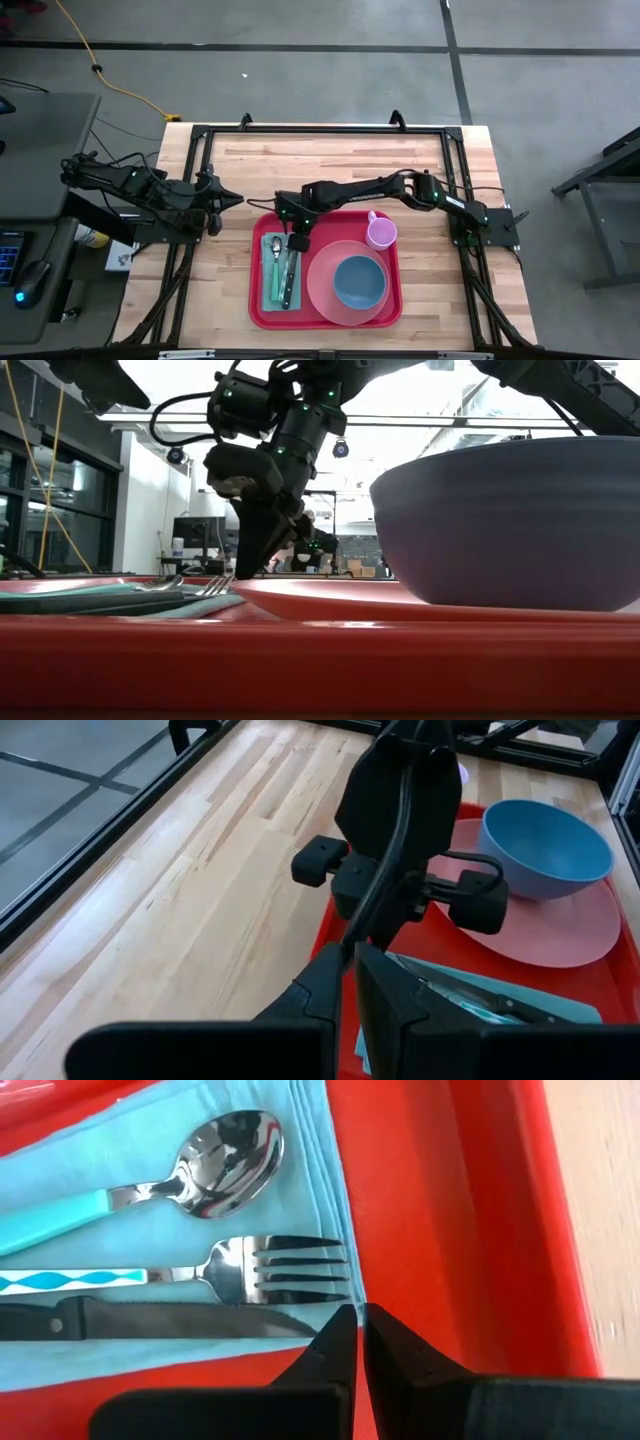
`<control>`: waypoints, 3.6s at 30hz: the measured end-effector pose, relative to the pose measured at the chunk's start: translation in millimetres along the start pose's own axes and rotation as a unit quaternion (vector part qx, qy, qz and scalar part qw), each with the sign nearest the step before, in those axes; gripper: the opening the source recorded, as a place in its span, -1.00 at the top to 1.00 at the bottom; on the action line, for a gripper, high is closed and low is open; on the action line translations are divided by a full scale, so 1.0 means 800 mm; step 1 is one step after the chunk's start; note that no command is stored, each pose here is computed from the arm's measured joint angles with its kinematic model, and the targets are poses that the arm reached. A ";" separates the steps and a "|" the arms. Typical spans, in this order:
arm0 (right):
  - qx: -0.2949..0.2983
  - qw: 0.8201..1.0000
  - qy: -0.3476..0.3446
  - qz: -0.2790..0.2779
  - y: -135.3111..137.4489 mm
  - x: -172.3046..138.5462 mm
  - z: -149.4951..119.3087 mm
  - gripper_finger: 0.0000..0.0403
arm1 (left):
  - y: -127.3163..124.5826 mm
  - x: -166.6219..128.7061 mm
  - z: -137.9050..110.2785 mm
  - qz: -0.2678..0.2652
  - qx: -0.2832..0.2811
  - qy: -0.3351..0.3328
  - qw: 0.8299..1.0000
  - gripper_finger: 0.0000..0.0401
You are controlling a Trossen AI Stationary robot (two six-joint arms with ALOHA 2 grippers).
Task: Set up tray
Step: Adjust the blue and white patterned fork, then adjust the blue napkin
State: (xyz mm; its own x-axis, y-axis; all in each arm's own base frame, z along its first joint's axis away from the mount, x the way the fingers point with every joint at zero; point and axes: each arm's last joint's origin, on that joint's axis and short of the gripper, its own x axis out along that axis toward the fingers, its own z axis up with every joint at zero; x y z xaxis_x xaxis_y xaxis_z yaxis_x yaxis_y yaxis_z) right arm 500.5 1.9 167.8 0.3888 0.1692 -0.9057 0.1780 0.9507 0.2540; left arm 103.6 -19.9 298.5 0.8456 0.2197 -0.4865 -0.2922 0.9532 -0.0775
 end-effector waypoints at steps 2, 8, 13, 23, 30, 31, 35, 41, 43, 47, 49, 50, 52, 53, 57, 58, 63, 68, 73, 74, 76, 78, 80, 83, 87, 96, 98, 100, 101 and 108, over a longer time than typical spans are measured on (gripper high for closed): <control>-0.001 1.000 -0.002 0.001 0.002 0.000 0.000 1.00 | 0.000 0.000 0.000 0.001 0.001 0.001 1.000 0.70; -0.008 1.000 0.007 0.004 0.011 0.006 -0.007 1.00 | 0.000 0.000 -0.001 0.001 0.002 0.003 1.000 0.70; -0.005 1.000 0.020 -0.001 0.009 0.012 -0.013 1.00 | 0.000 0.000 -0.001 0.002 0.002 0.003 1.000 0.70; -0.006 1.000 -0.008 0.015 0.009 0.012 -0.006 1.00 | 0.001 0.000 -0.001 0.004 0.003 0.005 1.000 0.70; -0.017 0.998 -0.041 0.036 0.012 0.011 0.003 1.00 | 0.001 0.000 -0.001 0.004 0.003 0.005 1.000 0.70; -0.018 0.998 -0.045 0.040 0.012 0.011 0.004 1.00 | 0.001 0.000 -0.001 0.004 0.003 0.005 1.000 0.70; -0.019 0.998 -0.049 0.042 0.013 0.011 0.005 1.00 | 0.001 0.000 -0.001 0.004 0.003 0.005 1.000 0.70; -0.022 0.996 -0.062 0.056 0.015 0.010 0.009 1.00 | 0.001 0.000 -0.001 0.004 0.003 0.005 1.000 0.70; -0.026 0.994 -0.074 0.071 0.017 0.010 0.012 1.00 | 0.001 0.000 -0.001 0.004 0.003 0.005 1.000 0.70; -0.018 0.993 -0.073 0.093 0.018 0.009 0.013 1.00 | 0.001 0.000 -0.002 0.004 0.004 0.005 1.000 0.70; -0.017 0.993 -0.062 0.103 0.019 0.009 0.011 1.00 | 0.001 0.000 -0.002 0.004 0.004 0.005 1.000 0.70; -0.019 0.992 -0.058 0.114 0.021 0.009 0.010 1.00 | 0.001 0.000 -0.001 0.004 0.004 0.005 1.000 0.70; -0.022 0.990 -0.046 0.131 0.026 0.010 0.007 1.00 | 0.001 0.000 -0.002 0.004 0.004 0.005 1.000 0.70; -0.025 0.990 -0.040 0.133 0.030 0.011 0.005 1.00 | 0.001 0.000 -0.001 0.003 0.003 0.005 1.000 0.70; -0.035 0.992 -0.011 0.120 0.048 0.015 -0.009 1.00 | 0.001 0.000 -0.001 0.003 0.004 0.005 1.000 0.70; -0.040 0.992 -0.005 0.117 0.054 0.016 -0.012 1.00 | 0.001 0.000 -0.002 0.004 0.004 0.005 1.000 0.70; -0.081 0.992 -0.020 0.090 0.094 0.003 -0.024 1.00 | 0.001 0.000 -0.001 0.003 0.002 0.005 1.000 0.70; -0.127 0.989 -0.040 0.071 0.131 -0.034 -0.027 1.00 | 0.000 0.000 0.001 0.000 -0.004 -0.003 1.000 0.70; -0.145 0.986 -0.032 0.070 0.158 -0.048 -0.033 1.00 | -0.001 0.000 0.002 -0.004 -0.023 -0.007 1.000 0.70; -0.149 0.986 -0.036 0.072 0.166 -0.050 -0.035 1.00 | -0.001 0.000 0.002 -0.004 -0.030 -0.007 1.000 0.70; -0.158 0.984 -0.043 0.074 0.183 -0.052 -0.041 1.00 | -0.001 0.000 0.002 -0.004 -0.035 -0.007 0.999 0.70; -0.169 0.980 -0.060 0.081 0.201 -0.053 -0.046 1.00 | -0.001 0.000 0.002 -0.004 -0.036 -0.006 0.999 0.70; -0.180 0.978 -0.067 0.086 0.217 -0.052 -0.053 1.00 | -0.002 0.002 0.002 -0.002 -0.037 -0.003 0.999 0.70; -0.178 0.978 -0.062 0.088 0.231 -0.052 -0.063 1.00 | -0.003 0.004 0.002 0.000 -0.041 0.001 0.999 0.70; -0.149 0.983 -0.061 0.087 0.232 -0.050 -0.065 1.00 | -0.006 0.008 0.001 -0.001 -0.042 0.010 0.999 0.70; -0.094 0.990 -0.060 0.089 0.233 0.002 -0.066 1.00 | -0.012 0.019 0.000 -0.006 -0.048 0.036 0.998 0.70; -0.080 0.991 -0.065 0.090 0.234 0.005 -0.066 1.00 | -0.013 0.018 0.000 -0.010 -0.048 0.037 0.998 0.70; -0.074 0.991 -0.064 0.091 0.234 0.005 -0.066 1.00 | -0.013 0.018 -0.001 -0.013 -0.049 0.038 0.998 0.70; -0.074 0.991 -0.065 0.092 0.234 0.008 -0.066 1.00 | -0.012 0.018 -0.001 -0.014 -0.049 0.038 0.998 0.70; -0.060 0.994 -0.041 0.083 0.231 0.027 -0.073 1.00 | -0.013 0.018 -0.001 -0.015 -0.038 0.038 0.998 0.70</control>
State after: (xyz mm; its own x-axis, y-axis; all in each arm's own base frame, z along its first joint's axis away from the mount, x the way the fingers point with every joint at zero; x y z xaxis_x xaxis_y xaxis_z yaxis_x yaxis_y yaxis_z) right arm 489.1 196.0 175.6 0.4764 0.3096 -0.8229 -0.0021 0.9363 0.3511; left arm 118.3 -26.5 292.1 0.8195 0.1720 -0.5467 -0.3021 0.9402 -0.1570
